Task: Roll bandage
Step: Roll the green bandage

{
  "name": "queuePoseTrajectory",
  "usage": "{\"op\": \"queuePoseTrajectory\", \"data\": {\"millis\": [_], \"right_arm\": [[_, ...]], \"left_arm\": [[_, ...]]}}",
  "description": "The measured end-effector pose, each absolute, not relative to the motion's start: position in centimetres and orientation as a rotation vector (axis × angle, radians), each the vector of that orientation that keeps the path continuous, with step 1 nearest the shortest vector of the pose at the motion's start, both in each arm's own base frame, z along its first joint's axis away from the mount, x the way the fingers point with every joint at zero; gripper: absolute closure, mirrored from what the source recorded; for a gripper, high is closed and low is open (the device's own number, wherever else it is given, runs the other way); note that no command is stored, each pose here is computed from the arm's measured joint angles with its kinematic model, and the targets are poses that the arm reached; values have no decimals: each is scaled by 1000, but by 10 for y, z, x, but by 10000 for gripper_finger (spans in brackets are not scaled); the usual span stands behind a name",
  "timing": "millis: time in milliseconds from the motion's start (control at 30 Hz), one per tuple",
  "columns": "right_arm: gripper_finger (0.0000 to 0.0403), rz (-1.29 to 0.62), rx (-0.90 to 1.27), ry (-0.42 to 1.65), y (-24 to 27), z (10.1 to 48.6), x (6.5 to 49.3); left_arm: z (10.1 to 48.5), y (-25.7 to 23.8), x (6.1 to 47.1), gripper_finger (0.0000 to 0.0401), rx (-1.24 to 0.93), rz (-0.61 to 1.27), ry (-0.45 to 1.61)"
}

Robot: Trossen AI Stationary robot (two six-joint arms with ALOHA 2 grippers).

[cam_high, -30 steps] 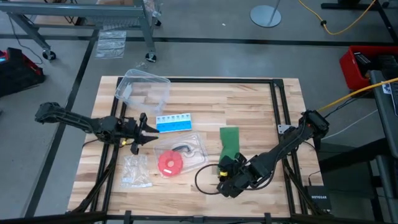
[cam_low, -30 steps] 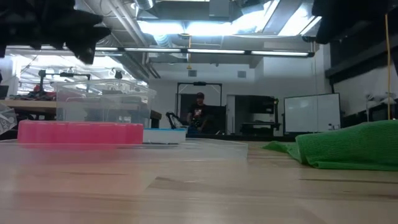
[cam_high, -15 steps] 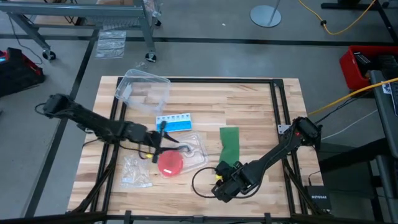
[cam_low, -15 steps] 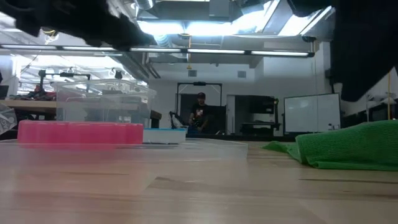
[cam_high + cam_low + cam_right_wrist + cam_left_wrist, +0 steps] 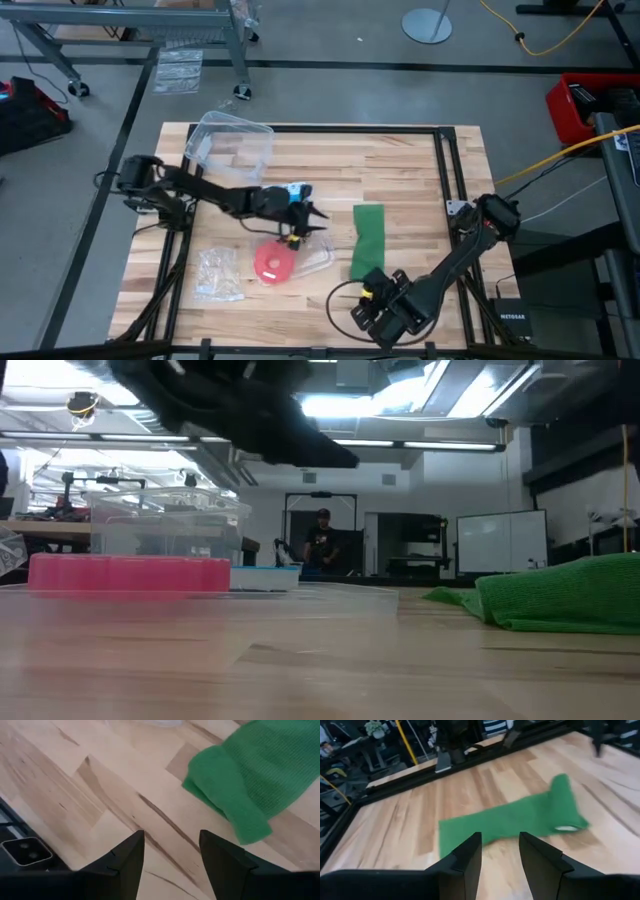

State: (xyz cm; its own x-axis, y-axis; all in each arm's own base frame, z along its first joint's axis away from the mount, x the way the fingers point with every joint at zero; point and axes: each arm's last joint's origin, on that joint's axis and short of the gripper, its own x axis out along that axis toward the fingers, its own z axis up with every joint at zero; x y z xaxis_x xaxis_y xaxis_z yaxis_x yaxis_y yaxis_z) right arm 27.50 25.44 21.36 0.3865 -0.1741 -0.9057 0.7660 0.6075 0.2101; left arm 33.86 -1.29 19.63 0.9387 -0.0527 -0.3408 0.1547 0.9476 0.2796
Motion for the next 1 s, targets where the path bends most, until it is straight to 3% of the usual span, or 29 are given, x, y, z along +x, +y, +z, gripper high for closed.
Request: {"op": "queuePoseTrajectory", "data": {"millis": [300, 600, 1000], "right_arm": [[210, -730, 612, 1056, 265, 169, 281], [210, -714, 523, 1117, 264, 165, 278], [210, -712, 454, 1198, 261, 165, 273]], "left_arm": [[175, 29, 394, 277, 293, -140, 365], [157, 46, 438, 282, 319, -181, 364], [139, 83, 437, 388, 265, -215, 407]]}}
